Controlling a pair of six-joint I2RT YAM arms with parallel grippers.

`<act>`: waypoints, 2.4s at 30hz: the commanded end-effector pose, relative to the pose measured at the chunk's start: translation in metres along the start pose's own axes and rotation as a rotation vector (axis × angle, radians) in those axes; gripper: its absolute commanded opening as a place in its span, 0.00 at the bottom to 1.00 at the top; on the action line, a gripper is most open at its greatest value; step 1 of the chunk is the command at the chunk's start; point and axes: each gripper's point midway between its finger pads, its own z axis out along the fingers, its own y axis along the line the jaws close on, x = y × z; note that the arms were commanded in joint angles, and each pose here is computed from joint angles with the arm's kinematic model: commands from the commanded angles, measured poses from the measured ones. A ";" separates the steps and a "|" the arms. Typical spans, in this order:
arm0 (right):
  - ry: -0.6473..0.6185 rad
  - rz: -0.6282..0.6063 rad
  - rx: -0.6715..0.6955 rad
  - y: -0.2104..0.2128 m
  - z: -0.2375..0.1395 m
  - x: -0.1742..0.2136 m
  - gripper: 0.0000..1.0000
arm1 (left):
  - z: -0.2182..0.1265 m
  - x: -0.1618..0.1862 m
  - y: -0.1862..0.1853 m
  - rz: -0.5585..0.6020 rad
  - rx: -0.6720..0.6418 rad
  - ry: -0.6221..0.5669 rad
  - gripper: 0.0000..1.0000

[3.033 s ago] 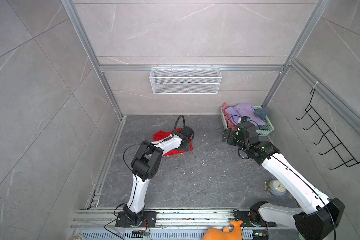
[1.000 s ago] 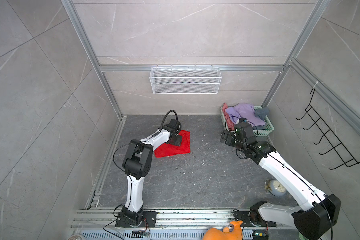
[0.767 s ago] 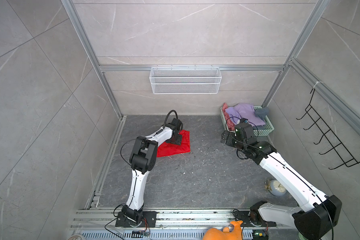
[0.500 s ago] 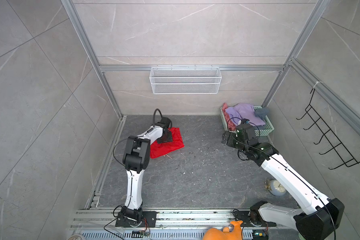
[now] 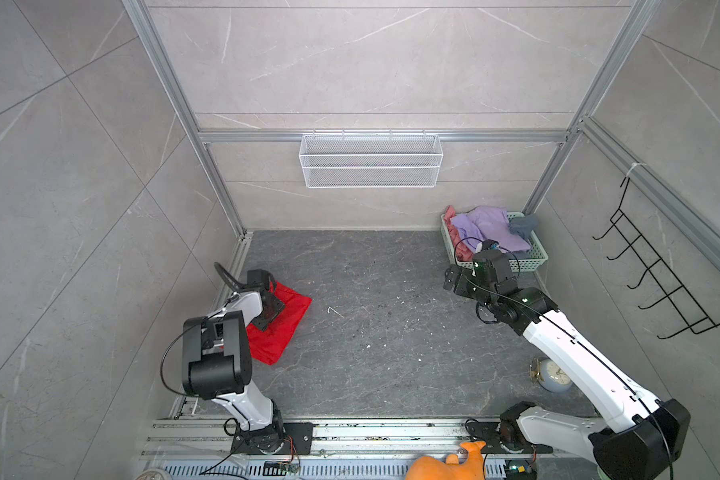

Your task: Fold and stack the t-shirts

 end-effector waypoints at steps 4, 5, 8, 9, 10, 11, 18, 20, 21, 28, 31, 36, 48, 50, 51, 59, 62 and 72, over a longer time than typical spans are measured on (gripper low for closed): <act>-0.011 -0.012 -0.043 0.008 -0.003 -0.004 1.00 | -0.003 0.013 0.069 -0.236 -0.072 0.009 0.62; -0.011 -0.012 -0.043 0.008 -0.003 -0.003 1.00 | -0.004 0.012 0.074 -0.257 -0.074 0.010 0.62; -0.009 -0.012 -0.042 0.007 -0.004 -0.002 1.00 | -0.007 0.010 0.089 -0.345 -0.075 -0.005 0.62; -0.010 -0.007 -0.042 0.006 -0.005 -0.002 1.00 | -0.008 0.009 0.091 -0.363 -0.066 -0.021 0.62; -0.008 -0.007 -0.043 0.006 -0.005 -0.001 1.00 | -0.010 0.007 0.094 -0.375 -0.072 -0.035 0.62; -0.011 -0.004 -0.041 0.005 -0.006 -0.001 1.00 | -0.012 0.006 0.096 -0.383 -0.081 -0.046 0.62; -0.007 0.003 -0.033 0.001 -0.008 0.003 1.00 | -0.017 0.000 0.107 -0.518 -0.078 -0.106 0.63; -0.009 0.007 -0.029 -0.001 -0.010 0.004 1.00 | -0.016 -0.006 0.107 -0.537 -0.077 -0.123 0.63; -0.008 0.006 -0.025 -0.002 -0.011 0.004 1.00 | -0.017 -0.009 0.107 -0.542 -0.080 -0.130 0.63; -0.017 0.010 0.009 -0.013 -0.016 0.008 1.00 | -0.018 -0.023 0.092 -0.508 -0.035 -0.121 0.63; -0.022 0.007 0.027 -0.016 -0.016 0.007 1.00 | -0.035 -0.032 0.082 -0.475 0.011 -0.145 0.63; -0.043 -0.012 0.055 -0.017 -0.013 -0.001 1.00 | -0.085 -0.059 0.058 -0.371 0.125 -0.221 0.65; -0.186 -0.120 0.181 -0.028 0.010 -0.042 1.00 | -0.188 -0.071 -0.082 0.332 0.508 -0.351 0.87; -0.207 -0.118 0.220 -0.036 0.013 -0.048 1.00 | -0.195 -0.061 -0.101 0.437 0.544 -0.394 0.91; -0.216 -0.114 0.242 -0.041 0.015 -0.051 1.00 | -0.197 -0.054 -0.112 0.503 0.564 -0.414 0.93; -0.270 -0.063 0.332 -0.080 0.017 -0.050 1.00 | -0.170 -0.045 -0.125 0.649 0.586 -0.646 1.00; -0.277 -0.052 0.338 -0.090 0.014 -0.042 1.00 | -0.149 -0.045 -0.114 0.669 0.546 -0.738 1.00; -0.290 -0.058 0.383 -0.115 0.001 -0.019 1.00 | -0.095 -0.026 -0.087 0.733 0.431 -0.715 1.00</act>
